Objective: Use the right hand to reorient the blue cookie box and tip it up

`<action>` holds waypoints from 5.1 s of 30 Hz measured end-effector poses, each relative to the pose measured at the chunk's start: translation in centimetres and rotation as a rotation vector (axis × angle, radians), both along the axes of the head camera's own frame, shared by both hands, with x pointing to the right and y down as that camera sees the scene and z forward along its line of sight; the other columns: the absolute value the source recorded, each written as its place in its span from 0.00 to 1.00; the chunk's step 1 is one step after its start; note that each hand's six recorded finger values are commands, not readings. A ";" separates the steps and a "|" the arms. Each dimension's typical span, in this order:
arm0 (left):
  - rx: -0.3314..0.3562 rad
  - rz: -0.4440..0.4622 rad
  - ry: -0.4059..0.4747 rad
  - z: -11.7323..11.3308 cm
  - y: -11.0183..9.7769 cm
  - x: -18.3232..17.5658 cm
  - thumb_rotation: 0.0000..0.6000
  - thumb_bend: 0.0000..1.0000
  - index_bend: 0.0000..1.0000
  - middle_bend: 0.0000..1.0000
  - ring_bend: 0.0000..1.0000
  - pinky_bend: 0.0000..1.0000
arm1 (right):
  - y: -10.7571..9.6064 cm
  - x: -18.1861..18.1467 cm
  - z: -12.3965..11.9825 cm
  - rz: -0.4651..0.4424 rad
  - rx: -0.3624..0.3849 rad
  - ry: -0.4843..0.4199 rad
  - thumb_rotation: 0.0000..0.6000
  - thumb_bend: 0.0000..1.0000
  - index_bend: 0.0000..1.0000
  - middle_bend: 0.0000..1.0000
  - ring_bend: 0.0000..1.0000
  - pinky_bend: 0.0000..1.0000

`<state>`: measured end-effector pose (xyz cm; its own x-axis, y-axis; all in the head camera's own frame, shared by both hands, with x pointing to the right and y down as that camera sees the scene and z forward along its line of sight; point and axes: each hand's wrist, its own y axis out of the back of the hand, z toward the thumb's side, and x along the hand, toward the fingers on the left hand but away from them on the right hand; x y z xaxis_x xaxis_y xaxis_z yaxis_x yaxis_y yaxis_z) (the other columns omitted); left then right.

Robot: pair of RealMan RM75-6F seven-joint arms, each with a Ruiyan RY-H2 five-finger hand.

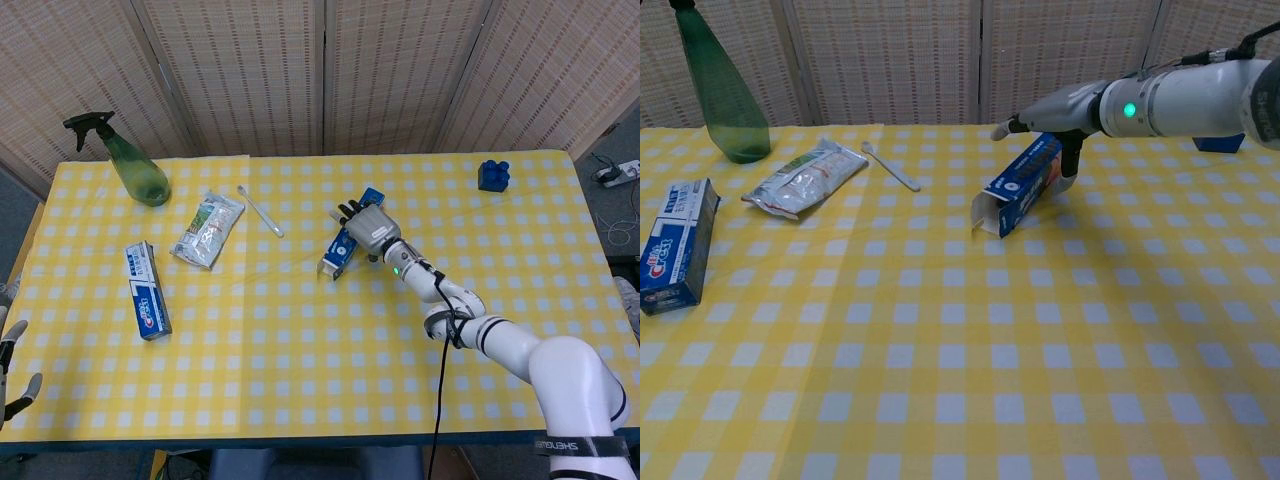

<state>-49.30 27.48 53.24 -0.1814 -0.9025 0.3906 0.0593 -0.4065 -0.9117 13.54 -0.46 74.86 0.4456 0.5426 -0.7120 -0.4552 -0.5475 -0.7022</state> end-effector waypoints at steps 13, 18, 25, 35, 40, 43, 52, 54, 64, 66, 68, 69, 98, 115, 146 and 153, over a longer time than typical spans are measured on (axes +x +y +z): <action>-0.016 -0.027 -0.009 0.5 0.3 -1.1 1.00 0.32 0.18 0.00 0.00 0.00 | -0.9 -2.0 3.0 0.001 -0.003 0.107 1.00 0.19 0.09 0.16 0.02 0.16; -0.017 -0.029 -0.007 0.6 0.2 -1.1 1.00 0.32 0.18 0.00 0.00 0.00 | -0.4 -2.8 3.7 0.008 -0.036 0.117 1.00 0.19 0.13 0.25 0.04 0.16; -0.023 -0.023 -0.004 0.9 0.1 -1.1 1.00 0.32 0.18 0.00 0.00 0.00 | 0.9 -3.0 3.8 0.006 -0.105 0.099 1.00 0.19 0.14 0.33 0.10 0.16; -0.021 -0.017 0.001 1.1 0.0 -1.1 1.00 0.32 0.18 0.00 0.00 0.00 | 4.2 -4.0 2.2 -0.044 -0.191 0.011 1.00 0.19 0.15 0.37 0.17 0.16; -0.020 -0.018 0.003 1.1 0.0 -1.3 1.00 0.32 0.18 0.00 0.00 0.00 | 6.2 -4.2 0.1 -0.085 -0.214 -0.040 1.00 0.19 0.15 0.37 0.17 0.16; -0.021 -0.018 0.002 1.1 0.1 -1.3 1.00 0.32 0.18 0.00 0.00 0.00 | 7.1 -4.0 -1.5 -0.098 -0.222 -0.064 1.00 0.19 0.15 0.35 0.17 0.16; -0.018 -0.017 0.006 1.0 0.2 -1.2 1.00 0.32 0.18 0.00 0.00 0.00 | 5.2 -2.4 -6.0 -0.027 -0.152 -0.099 1.00 0.20 0.13 0.26 0.16 0.16; -0.019 -0.018 0.005 1.0 0.2 -1.2 1.00 0.32 0.18 0.00 0.00 0.00 | 4.9 -2.3 -6.1 -0.013 -0.153 -0.100 1.00 0.20 0.13 0.25 0.15 0.16; -0.021 -0.021 0.006 1.0 0.4 -1.3 1.00 0.32 0.18 0.00 0.00 0.00 | 3.3 -2.3 -4.4 0.024 -0.167 -0.068 1.00 0.25 0.02 0.14 0.05 0.09; -0.021 -0.021 0.007 1.0 0.5 -1.3 1.00 0.32 0.18 0.00 0.00 0.00 | 2.9 -2.4 -4.0 0.036 -0.180 -0.062 1.00 0.32 0.00 0.13 0.02 0.07; -0.022 -0.023 0.007 1.0 0.5 -1.3 1.00 0.32 0.18 0.00 0.00 0.00 | 2.5 -2.6 -3.7 0.047 -0.188 -0.059 1.00 0.45 0.00 0.12 0.02 0.06; -0.022 -0.024 0.008 1.0 0.5 -1.3 1.00 0.32 0.18 0.00 0.00 0.00 | 2.3 -2.7 -3.5 0.054 -0.192 -0.058 1.00 0.49 0.00 0.12 0.02 0.06; -0.041 -0.007 0.029 1.9 0.4 -0.9 1.00 0.32 0.18 0.00 0.00 0.00 | 3.3 2.4 -2.0 0.104 -0.300 0.042 1.00 0.69 0.00 0.27 0.02 0.06; -0.038 0.005 0.033 1.7 0.4 -0.2 1.00 0.32 0.18 0.00 0.00 0.00 | 5.1 6.4 -3.7 0.086 -0.186 -0.010 1.00 0.08 0.00 0.24 0.02 0.06; -0.038 -0.001 0.036 1.7 0.7 -0.3 1.00 0.32 0.18 0.00 0.00 0.00 | 7.0 6.5 -0.5 0.072 -0.088 0.000 1.00 0.19 0.39 0.32 0.10 0.06; -0.045 0.002 0.036 1.9 0.7 -0.3 1.00 0.32 0.18 0.00 0.00 0.00 | 5.4 6.3 -3.2 0.067 -0.045 -0.021 1.00 0.19 0.40 0.32 0.10 0.06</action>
<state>-49.58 28.14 55.18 -0.1644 -0.8843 0.4370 0.0278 -0.4470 -0.8941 19.88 4.97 71.71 0.4247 0.5390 -0.7274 -0.4018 -0.6078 -0.6850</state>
